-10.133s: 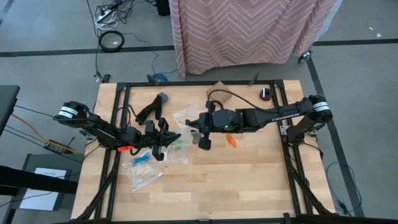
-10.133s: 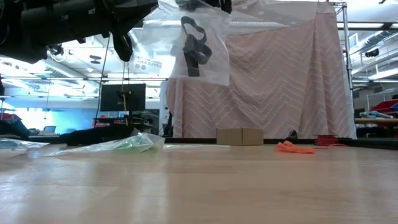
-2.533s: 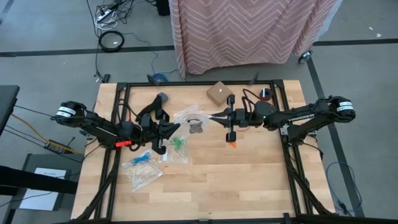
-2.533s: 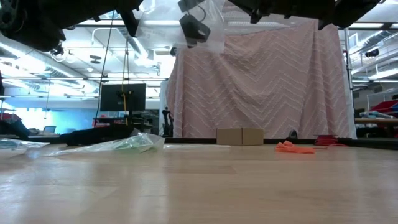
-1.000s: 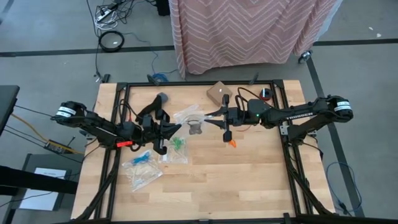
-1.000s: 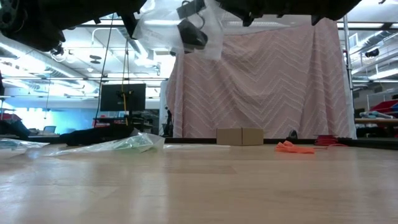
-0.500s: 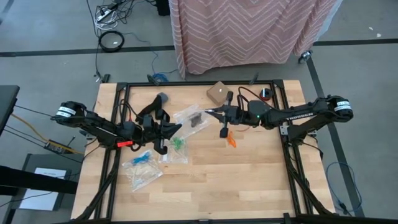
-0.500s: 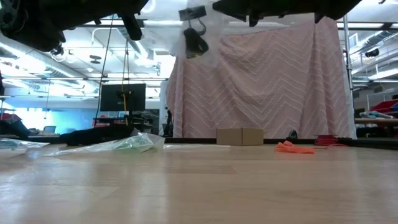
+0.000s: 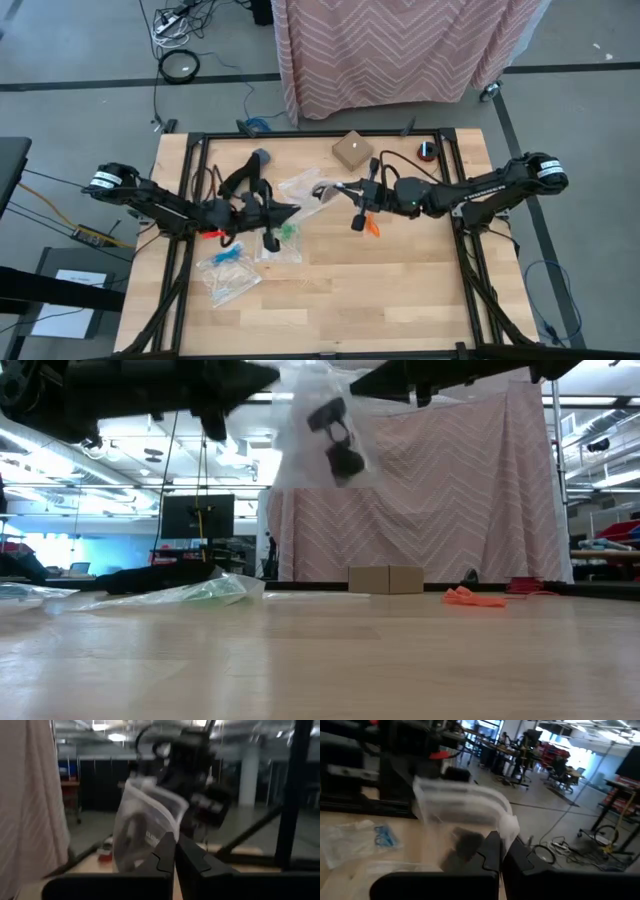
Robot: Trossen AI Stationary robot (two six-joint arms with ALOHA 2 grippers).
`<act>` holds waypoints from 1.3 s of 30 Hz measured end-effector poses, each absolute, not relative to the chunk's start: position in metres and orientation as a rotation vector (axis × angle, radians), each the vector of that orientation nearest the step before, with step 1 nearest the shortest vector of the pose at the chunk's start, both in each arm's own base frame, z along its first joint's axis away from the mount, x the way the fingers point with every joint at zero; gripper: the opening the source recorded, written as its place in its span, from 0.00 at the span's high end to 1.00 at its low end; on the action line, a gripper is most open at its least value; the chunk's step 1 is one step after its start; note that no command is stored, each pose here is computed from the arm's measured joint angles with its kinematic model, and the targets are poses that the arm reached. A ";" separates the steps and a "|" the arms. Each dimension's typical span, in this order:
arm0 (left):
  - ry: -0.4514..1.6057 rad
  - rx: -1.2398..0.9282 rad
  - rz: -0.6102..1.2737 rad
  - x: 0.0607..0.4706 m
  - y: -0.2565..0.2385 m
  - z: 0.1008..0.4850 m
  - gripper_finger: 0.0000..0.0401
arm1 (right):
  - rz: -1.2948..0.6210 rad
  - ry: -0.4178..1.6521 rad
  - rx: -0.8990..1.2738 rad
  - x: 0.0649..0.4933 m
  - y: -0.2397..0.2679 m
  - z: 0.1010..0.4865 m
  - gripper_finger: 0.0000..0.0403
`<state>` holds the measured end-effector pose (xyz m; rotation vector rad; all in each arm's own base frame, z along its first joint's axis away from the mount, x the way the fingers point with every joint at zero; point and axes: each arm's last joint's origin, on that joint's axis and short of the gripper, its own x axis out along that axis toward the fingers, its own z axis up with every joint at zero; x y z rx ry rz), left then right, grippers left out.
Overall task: Sort rubber bands
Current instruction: Close the transparent zip bag
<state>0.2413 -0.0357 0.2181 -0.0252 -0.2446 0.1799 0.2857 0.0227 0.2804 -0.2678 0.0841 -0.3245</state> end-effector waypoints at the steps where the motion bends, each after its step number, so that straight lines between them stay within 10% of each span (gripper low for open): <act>1: -0.216 -0.019 0.181 0.242 -0.036 0.215 0.95 | -0.317 0.084 -0.272 0.286 0.025 0.280 1.00; 39: -0.173 0.041 0.407 0.241 -0.030 0.213 0.99 | -0.184 0.251 -0.240 0.282 0.038 0.262 0.94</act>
